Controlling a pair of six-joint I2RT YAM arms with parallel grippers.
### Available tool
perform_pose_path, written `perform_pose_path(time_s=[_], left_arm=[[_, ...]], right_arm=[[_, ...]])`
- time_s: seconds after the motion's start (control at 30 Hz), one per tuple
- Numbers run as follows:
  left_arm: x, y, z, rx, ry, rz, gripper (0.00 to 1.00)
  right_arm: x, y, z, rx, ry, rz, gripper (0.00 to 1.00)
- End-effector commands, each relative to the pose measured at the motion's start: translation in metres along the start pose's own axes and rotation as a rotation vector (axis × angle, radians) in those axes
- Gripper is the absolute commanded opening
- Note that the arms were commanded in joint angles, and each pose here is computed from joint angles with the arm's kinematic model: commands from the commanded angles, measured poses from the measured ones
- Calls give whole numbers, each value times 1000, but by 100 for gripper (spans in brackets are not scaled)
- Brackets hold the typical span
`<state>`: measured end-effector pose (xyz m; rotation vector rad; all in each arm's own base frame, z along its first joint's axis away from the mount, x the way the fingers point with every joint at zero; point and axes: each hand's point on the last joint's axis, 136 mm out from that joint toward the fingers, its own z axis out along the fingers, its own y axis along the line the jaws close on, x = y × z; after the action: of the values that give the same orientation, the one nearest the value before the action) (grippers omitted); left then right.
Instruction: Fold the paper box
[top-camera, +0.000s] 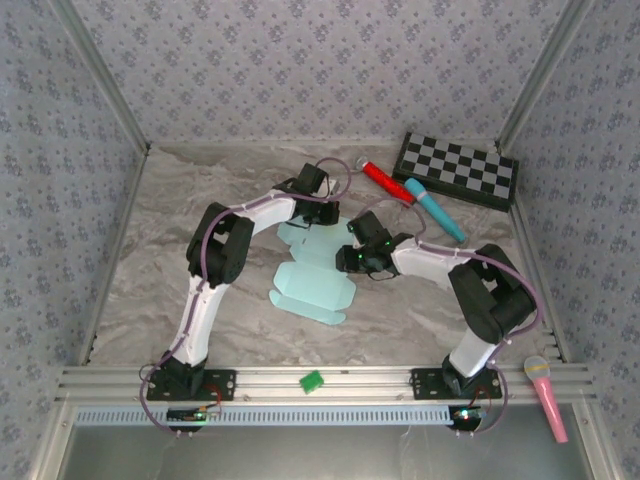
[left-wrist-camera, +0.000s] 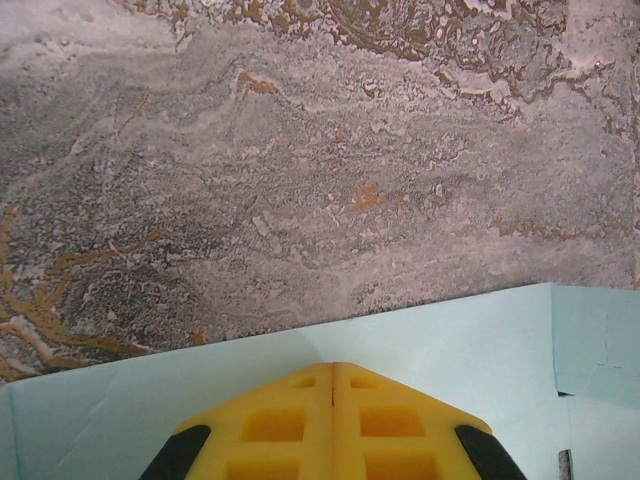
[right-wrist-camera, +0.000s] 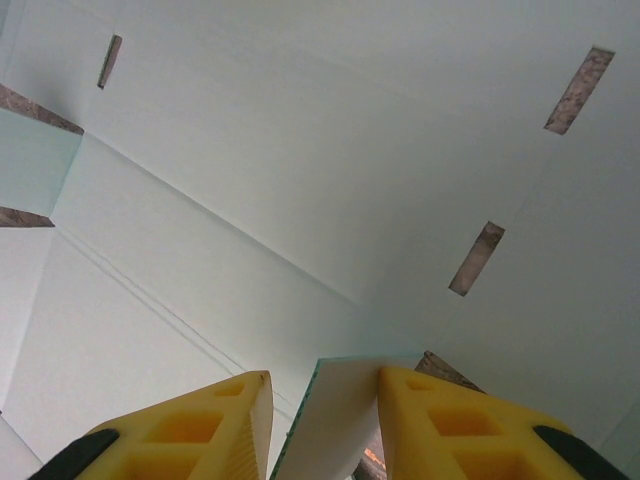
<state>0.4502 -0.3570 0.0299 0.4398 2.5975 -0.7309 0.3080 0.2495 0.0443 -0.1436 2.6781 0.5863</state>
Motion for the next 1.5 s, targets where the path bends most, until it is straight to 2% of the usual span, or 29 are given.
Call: perform_pose_path(time_s=[0.0,0.1,0.13,0.37,0.53,0.63,0.73,0.9,0.97,1.17,1.47], left_arm=[[37,10,8,-37,137,-32,0],[19,-4,-6,-8,105,-15,0],[12,-10,-12,4,92,-6,3],[-33,-56,-67,52,0,92,38],[-29,-61,-101,17,-42,105,42],[-7,-55,-117,-16,-49,88,41],[26,-46,-126,-46,-32,54,34],[82,-31,-130,-97,11,-10,5],[99,-26,-125,-88,14,-45,0],[137,-5,-109,-111,57,-106,0],[163,18,-96,-185,104,-127,0]], right_arm=[[-11,6,-11,-6,-34,-35,35],[-16,4,-27,10,-66,-49,35],[-18,1,-33,18,-76,-45,35],[-45,-21,-59,25,-125,-24,36],[-67,-32,-66,13,-122,-46,38],[-82,-36,-64,9,-93,-95,40],[-99,-34,-59,13,-51,-164,40],[-116,-39,-35,48,28,-258,45],[-119,-36,-23,27,58,-299,47],[-126,-39,11,2,156,-389,48],[-130,-36,42,-56,244,-437,54]])
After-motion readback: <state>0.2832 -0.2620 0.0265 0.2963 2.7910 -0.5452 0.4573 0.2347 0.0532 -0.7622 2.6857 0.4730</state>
